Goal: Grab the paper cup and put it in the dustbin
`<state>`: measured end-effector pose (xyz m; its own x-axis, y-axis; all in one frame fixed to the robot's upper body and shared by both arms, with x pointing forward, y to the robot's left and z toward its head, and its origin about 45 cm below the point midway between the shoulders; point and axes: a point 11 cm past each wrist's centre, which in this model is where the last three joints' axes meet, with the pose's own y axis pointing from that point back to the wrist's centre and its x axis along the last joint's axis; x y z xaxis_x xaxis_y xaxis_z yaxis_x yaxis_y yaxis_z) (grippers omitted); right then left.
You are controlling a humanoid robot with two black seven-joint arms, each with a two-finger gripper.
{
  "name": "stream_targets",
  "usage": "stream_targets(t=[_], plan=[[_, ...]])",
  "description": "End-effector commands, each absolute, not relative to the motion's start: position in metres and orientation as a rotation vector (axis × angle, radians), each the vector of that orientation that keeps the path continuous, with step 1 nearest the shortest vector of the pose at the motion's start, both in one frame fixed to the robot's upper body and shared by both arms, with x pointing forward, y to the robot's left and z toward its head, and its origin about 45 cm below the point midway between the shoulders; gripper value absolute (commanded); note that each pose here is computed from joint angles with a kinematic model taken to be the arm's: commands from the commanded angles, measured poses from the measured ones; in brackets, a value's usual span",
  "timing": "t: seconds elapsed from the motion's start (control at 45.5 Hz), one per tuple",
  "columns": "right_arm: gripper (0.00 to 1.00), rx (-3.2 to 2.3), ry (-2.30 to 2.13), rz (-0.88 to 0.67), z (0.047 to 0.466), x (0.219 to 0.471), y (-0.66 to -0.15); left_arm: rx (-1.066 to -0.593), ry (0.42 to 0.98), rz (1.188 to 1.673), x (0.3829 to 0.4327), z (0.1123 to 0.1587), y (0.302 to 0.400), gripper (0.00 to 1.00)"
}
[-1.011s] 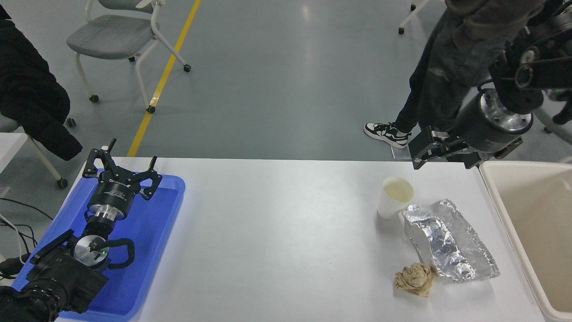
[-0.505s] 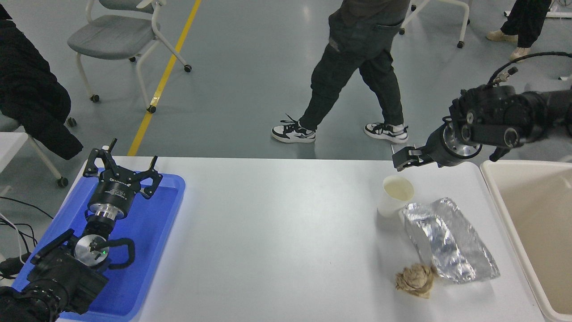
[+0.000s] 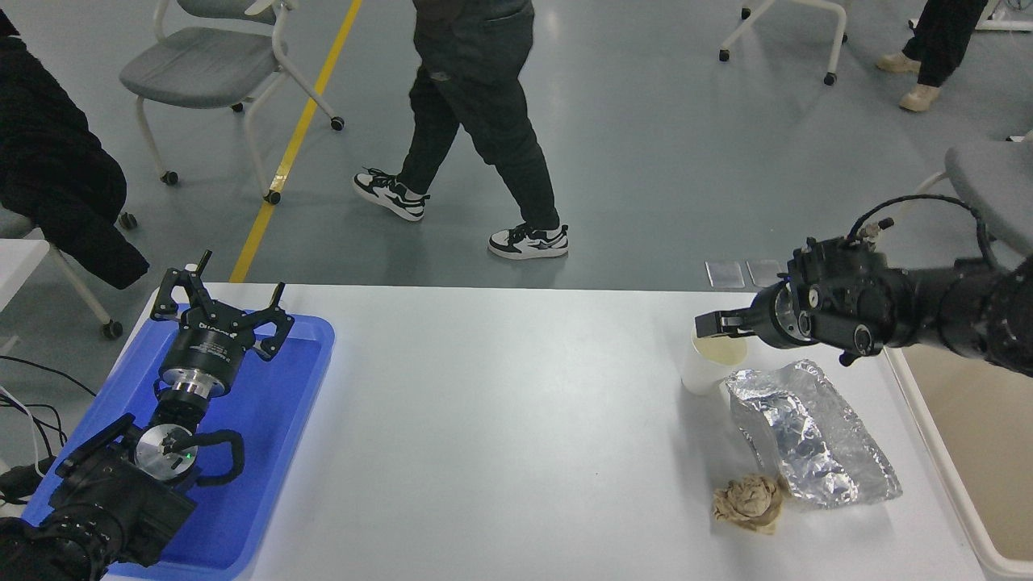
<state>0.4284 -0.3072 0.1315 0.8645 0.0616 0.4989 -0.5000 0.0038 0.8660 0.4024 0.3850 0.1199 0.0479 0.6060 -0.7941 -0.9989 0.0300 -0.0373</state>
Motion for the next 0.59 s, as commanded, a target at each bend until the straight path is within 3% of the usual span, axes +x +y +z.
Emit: stream_targets(t=[0.0,0.088,0.242,0.352,0.418,0.571], plan=[[0.99,1.500,-0.381,0.451,0.1099,0.4209,-0.3147,-0.730,0.696,1.408,0.4021,0.1198,0.3859,1.00],[0.94,1.505,-0.389,0.439,0.1054,0.4186,-0.3157,-0.730,0.696,1.408,0.4021,0.1198,0.3859,1.00],[0.44,1.517,-0.396,0.428,0.1022,0.4165,-0.3137,-0.728,0.695,1.407,0.4021,0.1198,0.3858,1.00],[0.32,1.509,-0.404,0.427,0.1046,0.4182,-0.3155,-0.730,0.696,1.408,0.4021,0.1198,0.3859,1.00],[0.00,1.509,-0.408,0.431,0.1068,0.4199,-0.3156,-0.727,0.696,1.407,0.4021,0.1197,0.3856,1.00],[0.00,1.516,-0.398,0.433,0.1088,0.4210,-0.3109,-0.728,0.696,1.407,0.4021,0.1197,0.3857,1.00]])
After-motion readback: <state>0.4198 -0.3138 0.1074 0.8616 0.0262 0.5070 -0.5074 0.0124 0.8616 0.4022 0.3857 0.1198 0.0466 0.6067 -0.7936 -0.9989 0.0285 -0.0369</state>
